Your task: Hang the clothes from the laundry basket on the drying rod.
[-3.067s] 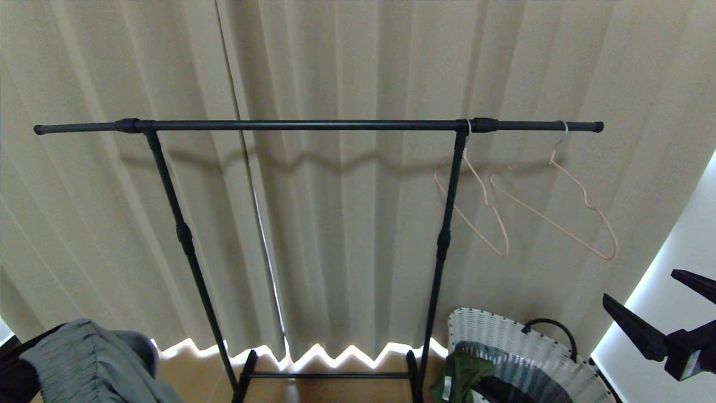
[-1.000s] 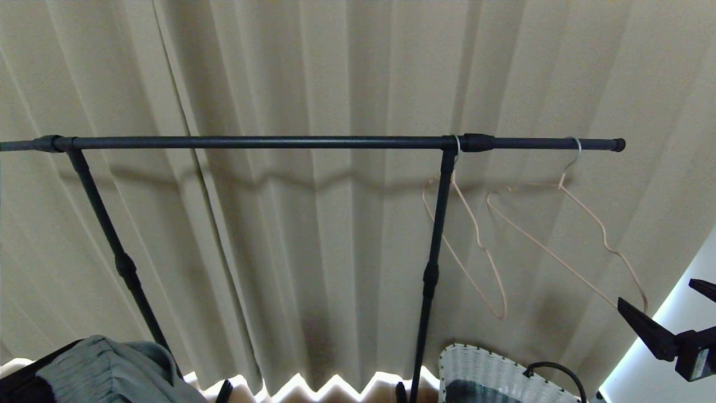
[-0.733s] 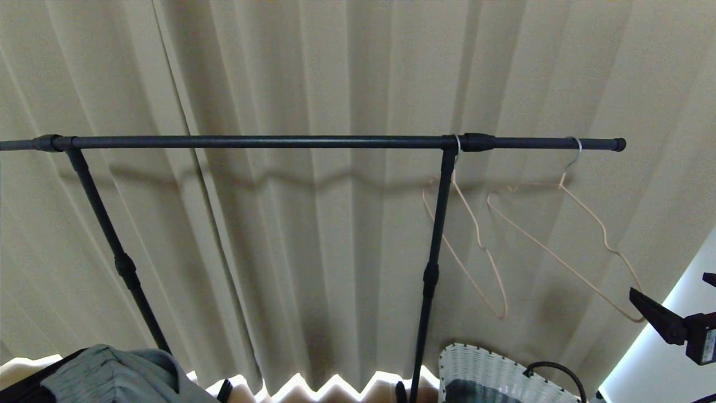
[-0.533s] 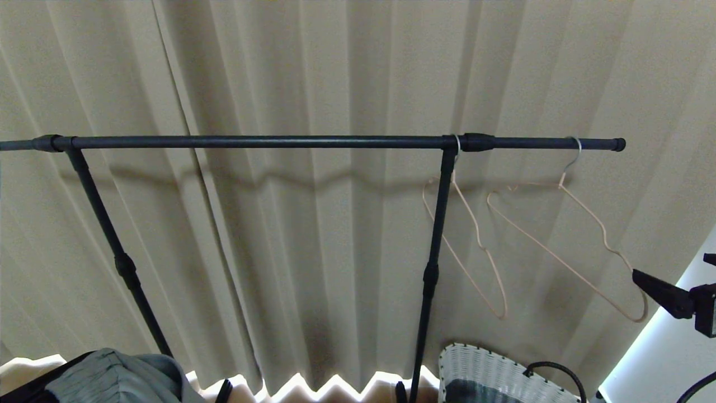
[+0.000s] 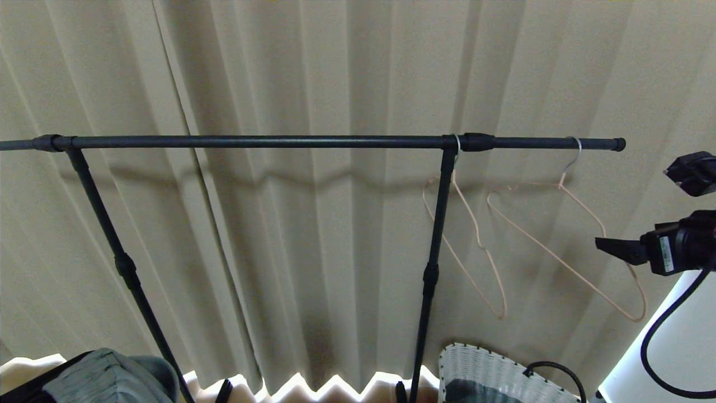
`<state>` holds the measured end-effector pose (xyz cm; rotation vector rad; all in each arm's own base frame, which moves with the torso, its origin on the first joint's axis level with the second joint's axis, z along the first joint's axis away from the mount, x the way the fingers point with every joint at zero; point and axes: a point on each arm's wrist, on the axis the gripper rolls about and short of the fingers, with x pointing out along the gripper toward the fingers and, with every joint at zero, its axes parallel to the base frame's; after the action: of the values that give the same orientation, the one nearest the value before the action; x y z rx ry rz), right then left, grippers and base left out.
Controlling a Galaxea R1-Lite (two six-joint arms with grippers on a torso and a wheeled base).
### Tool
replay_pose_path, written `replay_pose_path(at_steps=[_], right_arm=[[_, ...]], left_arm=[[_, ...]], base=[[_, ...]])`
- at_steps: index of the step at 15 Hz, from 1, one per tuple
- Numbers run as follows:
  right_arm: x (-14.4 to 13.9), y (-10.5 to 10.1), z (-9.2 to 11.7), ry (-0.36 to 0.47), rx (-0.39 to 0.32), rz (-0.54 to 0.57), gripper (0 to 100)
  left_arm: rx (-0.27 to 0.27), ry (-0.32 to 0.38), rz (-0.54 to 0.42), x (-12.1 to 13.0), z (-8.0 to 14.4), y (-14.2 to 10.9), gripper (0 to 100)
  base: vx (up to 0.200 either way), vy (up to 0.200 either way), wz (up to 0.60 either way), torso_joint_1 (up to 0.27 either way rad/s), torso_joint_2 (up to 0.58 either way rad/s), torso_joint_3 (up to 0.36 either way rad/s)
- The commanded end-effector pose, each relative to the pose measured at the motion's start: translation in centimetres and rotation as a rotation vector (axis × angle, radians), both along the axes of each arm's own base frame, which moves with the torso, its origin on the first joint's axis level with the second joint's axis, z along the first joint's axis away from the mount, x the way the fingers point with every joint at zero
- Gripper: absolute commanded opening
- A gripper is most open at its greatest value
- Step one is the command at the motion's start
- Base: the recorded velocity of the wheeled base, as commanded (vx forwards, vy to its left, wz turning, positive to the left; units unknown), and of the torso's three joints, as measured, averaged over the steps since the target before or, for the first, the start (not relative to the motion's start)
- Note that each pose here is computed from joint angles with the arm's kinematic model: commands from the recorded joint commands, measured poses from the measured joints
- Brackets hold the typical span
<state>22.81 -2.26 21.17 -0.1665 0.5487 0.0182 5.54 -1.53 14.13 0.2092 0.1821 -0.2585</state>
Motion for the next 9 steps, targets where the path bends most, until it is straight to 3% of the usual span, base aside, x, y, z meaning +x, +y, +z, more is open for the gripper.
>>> replay_pose_path(at_steps=[1, 9], right_arm=[[2.7, 0.0, -1.5, 0.069, 0.005, 0.009, 100], [6.4, -0.4, -2.6, 0.117, 0.04, -0.013, 100]], left_arm=[[0.0, -0.002, 0.0, 0.0, 0.0, 0.0, 0], [-0.001, -0.002, -0.002, 0.0, 0.0, 0.0, 0]], base=[[0.0, 0.0, 0.0, 0.0, 0.0, 0.0], [0.0, 0.0, 0.0, 0.0, 0.0, 0.0]])
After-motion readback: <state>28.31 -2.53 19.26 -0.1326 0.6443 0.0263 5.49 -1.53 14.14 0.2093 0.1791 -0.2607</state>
